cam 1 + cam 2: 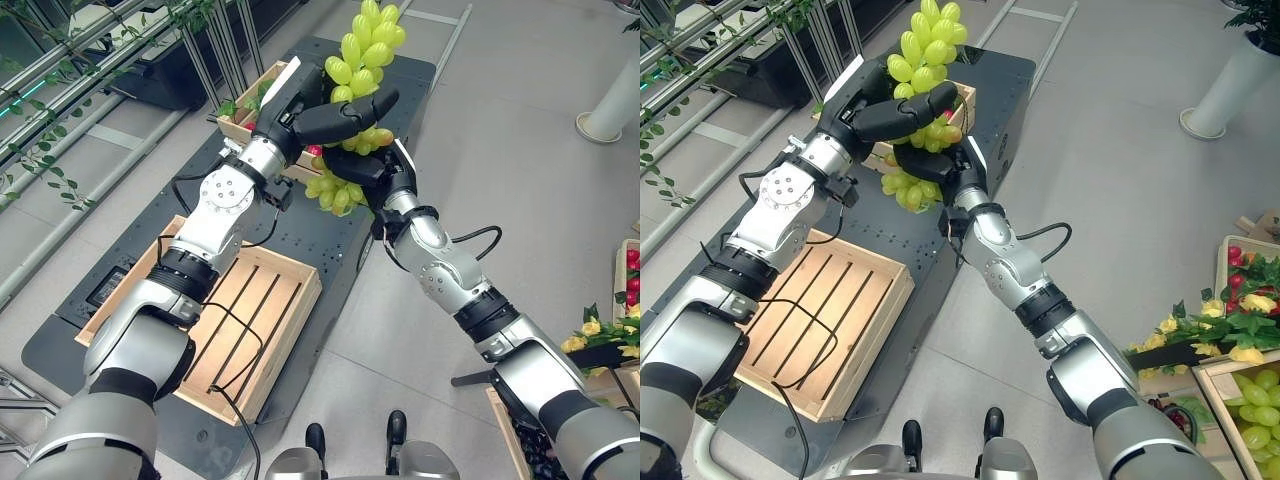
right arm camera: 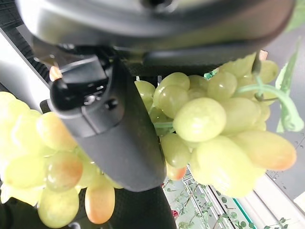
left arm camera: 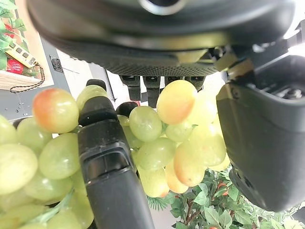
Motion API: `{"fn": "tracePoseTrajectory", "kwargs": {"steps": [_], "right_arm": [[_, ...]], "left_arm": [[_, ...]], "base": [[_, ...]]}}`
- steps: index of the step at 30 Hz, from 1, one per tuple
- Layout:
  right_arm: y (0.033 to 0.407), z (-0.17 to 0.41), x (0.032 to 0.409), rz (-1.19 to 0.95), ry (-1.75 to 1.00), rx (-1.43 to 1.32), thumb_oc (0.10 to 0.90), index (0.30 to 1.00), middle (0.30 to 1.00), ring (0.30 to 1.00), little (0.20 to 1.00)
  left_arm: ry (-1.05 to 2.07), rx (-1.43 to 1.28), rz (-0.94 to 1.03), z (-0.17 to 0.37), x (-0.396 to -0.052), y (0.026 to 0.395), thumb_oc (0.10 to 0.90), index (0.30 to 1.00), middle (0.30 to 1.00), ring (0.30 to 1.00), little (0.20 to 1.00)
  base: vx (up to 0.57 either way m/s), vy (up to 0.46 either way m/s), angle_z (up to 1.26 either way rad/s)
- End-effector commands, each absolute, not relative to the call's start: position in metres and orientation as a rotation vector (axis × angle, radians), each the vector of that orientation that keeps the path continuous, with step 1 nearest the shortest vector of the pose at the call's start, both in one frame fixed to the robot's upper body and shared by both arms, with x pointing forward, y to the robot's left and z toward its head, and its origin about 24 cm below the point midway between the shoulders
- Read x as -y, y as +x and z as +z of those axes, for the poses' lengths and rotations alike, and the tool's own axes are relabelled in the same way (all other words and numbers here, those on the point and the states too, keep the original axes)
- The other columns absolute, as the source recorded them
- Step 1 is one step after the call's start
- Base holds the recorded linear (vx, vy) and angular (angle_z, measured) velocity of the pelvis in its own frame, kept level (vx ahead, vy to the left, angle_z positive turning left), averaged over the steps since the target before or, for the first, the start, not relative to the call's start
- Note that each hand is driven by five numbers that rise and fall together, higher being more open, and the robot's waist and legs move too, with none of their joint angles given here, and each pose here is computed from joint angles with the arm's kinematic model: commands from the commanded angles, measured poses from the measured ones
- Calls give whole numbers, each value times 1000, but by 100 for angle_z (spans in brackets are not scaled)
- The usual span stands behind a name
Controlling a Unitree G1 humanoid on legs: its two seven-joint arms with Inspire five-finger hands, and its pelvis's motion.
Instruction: Pick up the fruits from the basket on one side to the basket on the other side
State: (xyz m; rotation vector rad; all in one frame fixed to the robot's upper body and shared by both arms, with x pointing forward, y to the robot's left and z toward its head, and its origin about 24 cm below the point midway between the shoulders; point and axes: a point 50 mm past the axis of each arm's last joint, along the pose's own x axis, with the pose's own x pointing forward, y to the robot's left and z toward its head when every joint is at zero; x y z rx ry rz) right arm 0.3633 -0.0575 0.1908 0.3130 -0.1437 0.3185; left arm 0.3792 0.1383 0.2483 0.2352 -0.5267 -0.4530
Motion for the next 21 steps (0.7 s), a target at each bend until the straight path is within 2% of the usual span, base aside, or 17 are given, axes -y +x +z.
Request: {"fn": "tracePoseTrajectory", "kwargs": {"steps": [1,10,21], "right_arm": [[363,216,42,367,472,306,400,300,300,300,300],[363,205,47,358,470,272,400,300,300,300,300],[362,199,45,364,484,244,400,300,300,300,300]], "left_arm": [[135,690,-327,271,-144,382,800,900,900,900,900],[62,711,-135,271,-190,381,800,900,900,900,900],[88,836,110,278,-211,373,800,900,900,900,900]], "base": [[0,0,0],[0,0,0],[0,0,0]]}}
